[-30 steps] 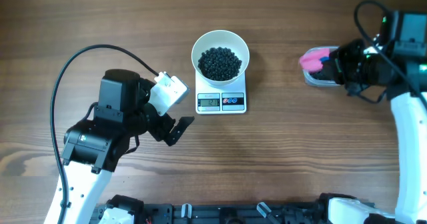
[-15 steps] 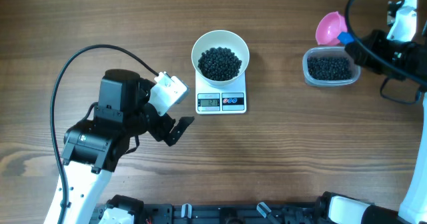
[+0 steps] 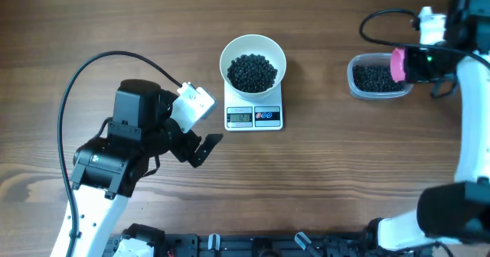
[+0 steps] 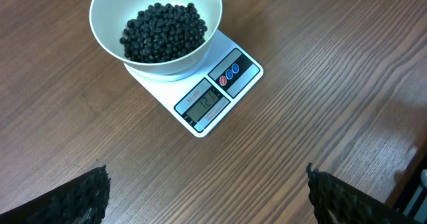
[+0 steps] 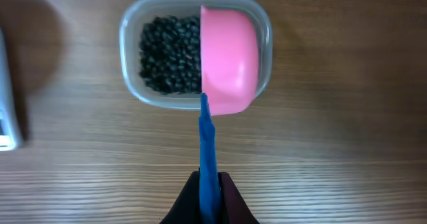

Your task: Scoop item into bowl and weigh 150g on scale

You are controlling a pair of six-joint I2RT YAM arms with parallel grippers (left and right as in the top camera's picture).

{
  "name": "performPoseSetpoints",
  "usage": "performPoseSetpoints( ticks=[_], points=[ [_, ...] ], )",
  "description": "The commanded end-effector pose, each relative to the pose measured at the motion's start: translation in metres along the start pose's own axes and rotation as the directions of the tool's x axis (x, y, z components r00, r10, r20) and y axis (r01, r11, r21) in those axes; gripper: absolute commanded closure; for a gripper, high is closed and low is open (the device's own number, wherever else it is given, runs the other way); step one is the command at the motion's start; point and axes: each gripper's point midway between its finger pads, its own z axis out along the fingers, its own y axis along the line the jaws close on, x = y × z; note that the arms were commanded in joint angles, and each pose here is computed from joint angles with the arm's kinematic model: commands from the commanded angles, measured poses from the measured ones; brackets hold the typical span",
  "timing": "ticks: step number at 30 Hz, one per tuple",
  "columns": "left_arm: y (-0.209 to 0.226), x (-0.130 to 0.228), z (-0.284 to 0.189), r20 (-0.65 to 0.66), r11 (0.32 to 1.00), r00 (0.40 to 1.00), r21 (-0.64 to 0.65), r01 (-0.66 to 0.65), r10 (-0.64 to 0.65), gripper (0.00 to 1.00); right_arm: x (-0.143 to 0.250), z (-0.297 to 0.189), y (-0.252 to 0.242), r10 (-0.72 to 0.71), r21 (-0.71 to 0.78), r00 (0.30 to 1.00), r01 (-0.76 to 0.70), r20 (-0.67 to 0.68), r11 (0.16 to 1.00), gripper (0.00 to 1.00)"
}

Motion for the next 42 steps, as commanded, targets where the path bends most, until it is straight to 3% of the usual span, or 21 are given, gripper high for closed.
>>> performPoseSetpoints(
  ticks=[1,6,12,22,34,39,42],
  points=[
    [0.002,-0.006,-0.004,0.019,1.0,1.0,-0.004,0.004,-0.004,0.0,-0.004,0.034,0.004,-0.099,0.081,0.989,0.109,-0.114,0.991,0.95],
    [0.002,-0.006,-0.004,0.019,1.0,1.0,-0.004,0.005,-0.005,0.0,-0.003,0.065,0.005,-0.155,0.187,0.959,0.202,-0.237,0.961,0.96],
    [0.002,-0.006,-0.004,0.019,1.0,1.0,-0.004,0.004,-0.004,0.0,-0.005,0.076,0.006,-0.201,0.208,0.942,0.261,-0.27,0.943,0.96],
    [0.002,-0.006,-0.004,0.019,1.0,1.0,-0.004,0.005,-0.005,0.0,-0.006,0.088,0.052,-0.286,-0.067,0.936,0.279,-0.206,0.958,0.96],
    [0.002,-0.006,-0.004,0.019,1.0,1.0,-0.004,0.004,-0.004,0.0,-0.004,0.081,0.065,-0.167,-0.374,0.978,0.109,-0.128,0.921,0.96],
    [0.002,-0.006,-0.004,0.019,1.0,1.0,-0.004,0.004,-0.004,0.0,0.005,0.079,0.056,-0.143,-0.381,0.976,0.071,-0.164,0.922,0.96],
    [0.002,-0.006,-0.004,0.019,1.0,1.0,-0.004,0.005,-0.004,0.0,0.004,0.074,0.056,-0.108,-0.459,0.984,0.033,-0.138,0.888,0.96]
  ],
)
